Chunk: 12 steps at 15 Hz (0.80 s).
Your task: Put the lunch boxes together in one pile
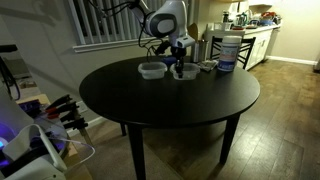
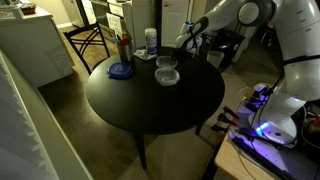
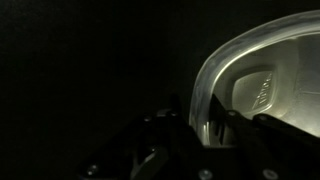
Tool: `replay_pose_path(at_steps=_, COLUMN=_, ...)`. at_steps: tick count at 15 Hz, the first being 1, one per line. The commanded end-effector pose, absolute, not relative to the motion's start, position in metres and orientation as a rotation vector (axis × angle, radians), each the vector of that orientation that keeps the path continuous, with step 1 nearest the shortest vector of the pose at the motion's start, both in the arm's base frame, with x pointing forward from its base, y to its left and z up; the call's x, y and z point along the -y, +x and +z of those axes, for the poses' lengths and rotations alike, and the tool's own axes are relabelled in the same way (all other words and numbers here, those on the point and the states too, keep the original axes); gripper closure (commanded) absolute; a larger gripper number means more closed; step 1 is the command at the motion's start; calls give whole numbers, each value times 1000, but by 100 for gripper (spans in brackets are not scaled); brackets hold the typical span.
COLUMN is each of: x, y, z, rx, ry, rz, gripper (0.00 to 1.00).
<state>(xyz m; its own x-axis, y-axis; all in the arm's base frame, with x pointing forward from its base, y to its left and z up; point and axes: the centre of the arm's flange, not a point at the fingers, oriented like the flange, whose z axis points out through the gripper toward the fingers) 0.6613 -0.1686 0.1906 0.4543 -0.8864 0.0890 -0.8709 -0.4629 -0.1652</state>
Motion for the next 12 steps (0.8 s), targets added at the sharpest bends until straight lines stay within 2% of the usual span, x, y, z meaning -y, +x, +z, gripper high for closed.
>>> replay_pose_path(at_steps=1, x=158, y=648, z=208, rx=-1526, ry=-2603, rz=-270, gripper=98)
replay_pose_path(at_steps=3, x=150, y=646, z=217, rx=-1512, ry=-2605, rz=-280, gripper=100)
replay_pose_path(at_steps=7, x=127, y=638, z=242, rx=-1478, ry=-2607, rz=-326, gripper=97)
replay_pose_path(at_steps=8, x=120, y=634, z=251, rx=-1464, ry=-2608, rz=-362, gripper=100)
replay_pose_path(at_steps=12, x=92, y=614, z=277, rx=-1371, ry=-2606, rz=-544, gripper=98)
